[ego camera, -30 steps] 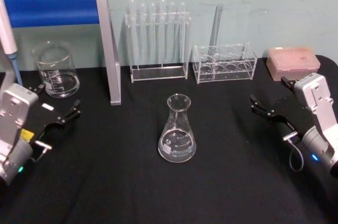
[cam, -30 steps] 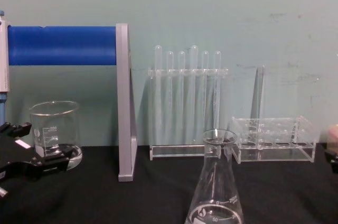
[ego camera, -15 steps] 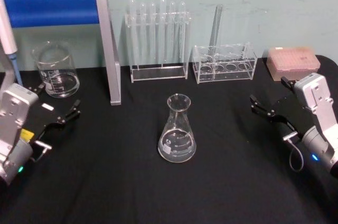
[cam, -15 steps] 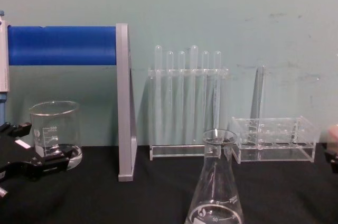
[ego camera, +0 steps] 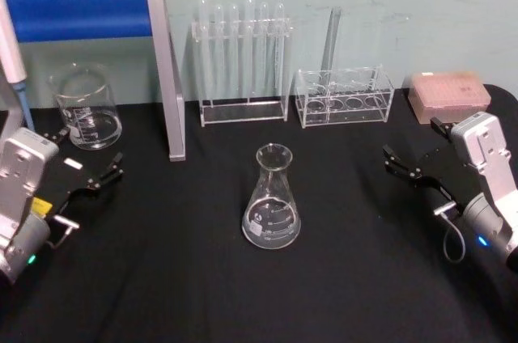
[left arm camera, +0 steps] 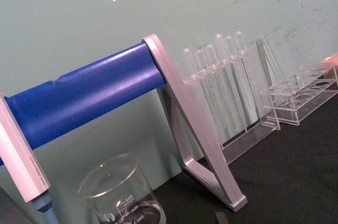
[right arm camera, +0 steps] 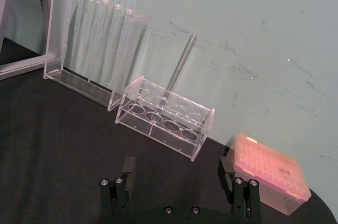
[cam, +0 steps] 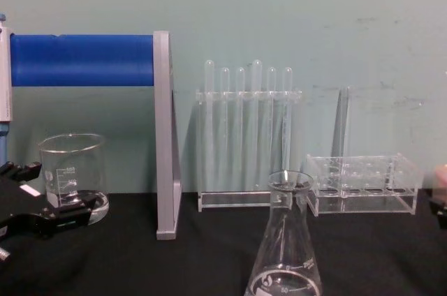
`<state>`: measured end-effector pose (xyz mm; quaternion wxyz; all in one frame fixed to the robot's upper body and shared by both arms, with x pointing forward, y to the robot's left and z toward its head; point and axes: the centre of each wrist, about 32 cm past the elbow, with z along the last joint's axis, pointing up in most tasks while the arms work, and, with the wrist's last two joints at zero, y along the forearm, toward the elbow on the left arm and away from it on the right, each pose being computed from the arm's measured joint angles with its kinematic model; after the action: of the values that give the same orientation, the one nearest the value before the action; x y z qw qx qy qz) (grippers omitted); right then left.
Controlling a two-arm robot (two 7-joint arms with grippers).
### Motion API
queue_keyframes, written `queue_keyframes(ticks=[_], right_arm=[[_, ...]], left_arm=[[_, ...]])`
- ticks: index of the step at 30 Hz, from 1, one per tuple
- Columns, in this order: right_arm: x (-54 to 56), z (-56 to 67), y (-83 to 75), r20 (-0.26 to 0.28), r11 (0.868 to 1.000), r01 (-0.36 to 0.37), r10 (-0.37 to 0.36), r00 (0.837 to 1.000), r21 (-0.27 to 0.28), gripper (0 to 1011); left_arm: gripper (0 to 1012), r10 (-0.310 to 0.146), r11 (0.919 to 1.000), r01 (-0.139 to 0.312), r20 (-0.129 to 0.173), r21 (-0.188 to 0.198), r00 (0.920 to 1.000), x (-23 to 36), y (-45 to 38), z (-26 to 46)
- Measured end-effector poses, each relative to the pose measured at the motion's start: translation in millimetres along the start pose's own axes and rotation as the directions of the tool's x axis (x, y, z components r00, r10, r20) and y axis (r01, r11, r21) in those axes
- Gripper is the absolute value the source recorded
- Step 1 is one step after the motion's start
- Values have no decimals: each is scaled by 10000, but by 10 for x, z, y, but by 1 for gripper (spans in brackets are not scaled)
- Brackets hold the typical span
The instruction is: Grasp the erlenmeyer flask with one hand, shake it three times, then place it back.
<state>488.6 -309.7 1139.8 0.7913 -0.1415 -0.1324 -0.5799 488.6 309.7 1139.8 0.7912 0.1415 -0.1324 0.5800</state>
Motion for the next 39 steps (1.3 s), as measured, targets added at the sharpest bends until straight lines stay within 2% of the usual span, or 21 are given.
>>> queue_keyframes(ticks=[9,18,25,28,39], right_arm=[[-10,15,-51,-122,9996,-221,223,9997,149,1000],[-90,95,-224,-556,9937,-997,1025,9932,517,1000],[-168,158,-339,-1036,9821,-1656,1746,9792,896,1000],[-217,179,-375,-1338,9736,-2014,2149,9674,1075,1000],[-357,192,-367,-1847,9514,-2825,3015,9354,1224,1000]], left_arm=[[1001,-1,10000,1,0,-1,10000,0,0,0],[1001,-1,10000,1,0,-1,10000,0,0,0],[1001,-1,10000,1,0,-1,10000,0,0,0],[1001,-1,10000,1,0,0,10000,0,0,0],[1001,0,10000,0,0,-1,10000,0,0,0]])
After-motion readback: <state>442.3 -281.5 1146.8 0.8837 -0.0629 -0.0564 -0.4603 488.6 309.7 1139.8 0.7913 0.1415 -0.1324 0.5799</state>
